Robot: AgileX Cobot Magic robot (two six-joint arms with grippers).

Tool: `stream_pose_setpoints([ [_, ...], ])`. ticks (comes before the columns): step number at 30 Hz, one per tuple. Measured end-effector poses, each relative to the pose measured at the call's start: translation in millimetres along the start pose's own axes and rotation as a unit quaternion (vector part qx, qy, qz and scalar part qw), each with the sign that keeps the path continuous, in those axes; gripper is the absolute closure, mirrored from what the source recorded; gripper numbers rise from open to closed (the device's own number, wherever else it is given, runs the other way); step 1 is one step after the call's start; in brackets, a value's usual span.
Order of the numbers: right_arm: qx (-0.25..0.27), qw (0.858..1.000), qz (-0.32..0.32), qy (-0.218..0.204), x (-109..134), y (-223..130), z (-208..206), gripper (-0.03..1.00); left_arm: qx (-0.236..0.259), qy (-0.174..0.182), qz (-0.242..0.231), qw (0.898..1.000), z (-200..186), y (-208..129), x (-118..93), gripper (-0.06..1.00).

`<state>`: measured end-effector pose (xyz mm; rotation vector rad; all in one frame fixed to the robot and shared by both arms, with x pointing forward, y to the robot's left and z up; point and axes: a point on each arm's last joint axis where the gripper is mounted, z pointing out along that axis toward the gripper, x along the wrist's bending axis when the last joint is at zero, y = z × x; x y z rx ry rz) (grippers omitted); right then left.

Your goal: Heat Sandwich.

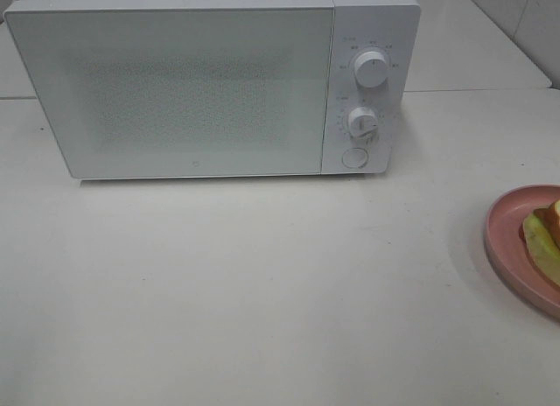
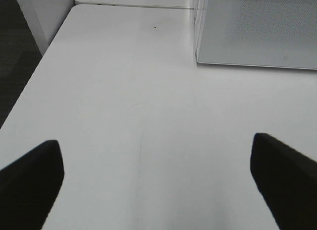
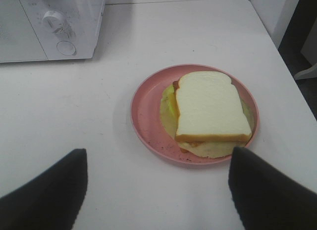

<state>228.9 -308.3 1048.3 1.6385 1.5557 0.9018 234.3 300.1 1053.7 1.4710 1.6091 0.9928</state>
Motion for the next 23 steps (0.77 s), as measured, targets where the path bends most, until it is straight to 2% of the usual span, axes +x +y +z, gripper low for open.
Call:
stream_pose_setpoints([
  [23, 0.0, 1.0, 0.0, 0.0, 0.0, 0.0, 0.0, 0.21, 0.0, 0.0, 0.0, 1.0, 0.0, 0.0, 0.0, -0.02],
])
